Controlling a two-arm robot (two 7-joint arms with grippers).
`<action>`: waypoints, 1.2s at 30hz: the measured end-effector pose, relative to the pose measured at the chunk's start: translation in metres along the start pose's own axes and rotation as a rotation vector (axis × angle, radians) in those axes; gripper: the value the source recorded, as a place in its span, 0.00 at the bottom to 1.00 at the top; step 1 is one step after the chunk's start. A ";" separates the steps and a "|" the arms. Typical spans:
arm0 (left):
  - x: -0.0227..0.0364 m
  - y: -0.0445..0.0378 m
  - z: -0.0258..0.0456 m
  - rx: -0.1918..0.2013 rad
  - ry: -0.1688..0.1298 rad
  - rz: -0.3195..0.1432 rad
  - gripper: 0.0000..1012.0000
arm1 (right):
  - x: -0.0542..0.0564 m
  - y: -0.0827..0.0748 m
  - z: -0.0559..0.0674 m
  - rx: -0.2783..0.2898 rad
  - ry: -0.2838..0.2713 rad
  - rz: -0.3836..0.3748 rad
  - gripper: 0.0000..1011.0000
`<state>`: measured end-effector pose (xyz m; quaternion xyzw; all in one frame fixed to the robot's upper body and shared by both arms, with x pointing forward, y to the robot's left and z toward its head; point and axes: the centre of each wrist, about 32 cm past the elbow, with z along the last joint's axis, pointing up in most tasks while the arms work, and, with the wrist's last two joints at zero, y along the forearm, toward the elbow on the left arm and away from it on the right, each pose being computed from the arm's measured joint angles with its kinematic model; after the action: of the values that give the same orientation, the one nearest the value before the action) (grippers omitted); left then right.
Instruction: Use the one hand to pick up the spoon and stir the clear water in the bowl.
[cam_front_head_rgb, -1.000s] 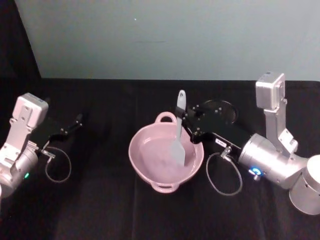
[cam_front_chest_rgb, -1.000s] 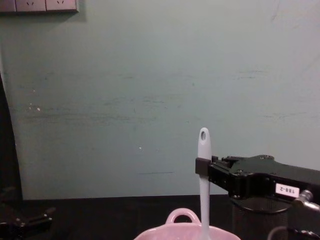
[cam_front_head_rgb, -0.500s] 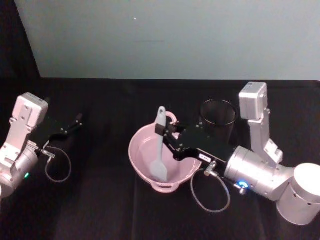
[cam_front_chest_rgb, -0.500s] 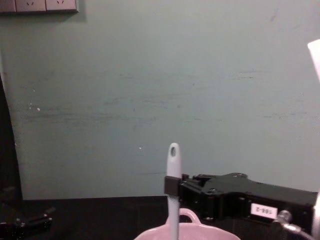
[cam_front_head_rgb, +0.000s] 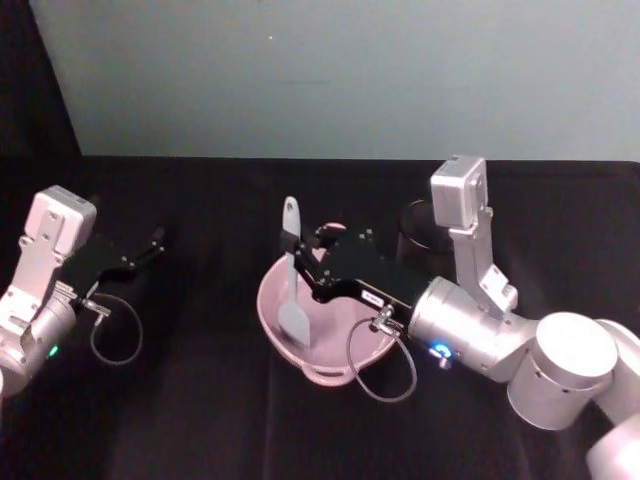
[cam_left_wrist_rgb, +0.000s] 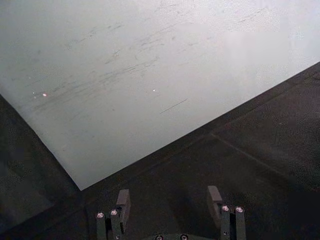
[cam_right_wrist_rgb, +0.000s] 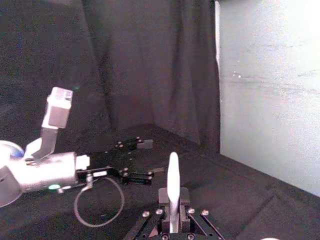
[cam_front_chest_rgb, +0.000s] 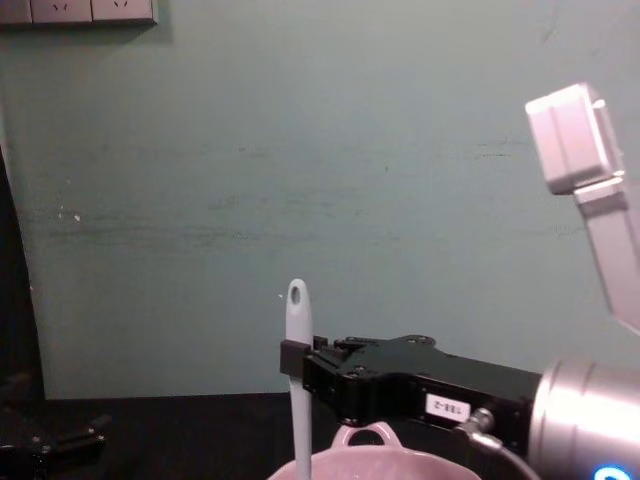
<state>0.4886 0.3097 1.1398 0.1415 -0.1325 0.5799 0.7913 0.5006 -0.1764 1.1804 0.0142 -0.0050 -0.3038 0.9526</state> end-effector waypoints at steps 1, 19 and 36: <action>0.0000 0.0000 0.0000 0.000 0.000 0.000 1.00 | 0.000 0.000 0.000 0.000 0.000 0.000 0.11; 0.0000 0.0000 0.0000 0.000 0.000 0.000 1.00 | 0.024 0.011 -0.003 0.015 -0.090 -0.168 0.11; 0.0000 0.0000 0.0000 0.000 0.000 0.000 1.00 | 0.037 -0.026 0.010 -0.014 -0.073 -0.175 0.11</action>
<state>0.4886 0.3097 1.1398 0.1415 -0.1324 0.5799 0.7913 0.5155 -0.2190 1.1895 -0.0030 -0.0366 -0.3862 0.9217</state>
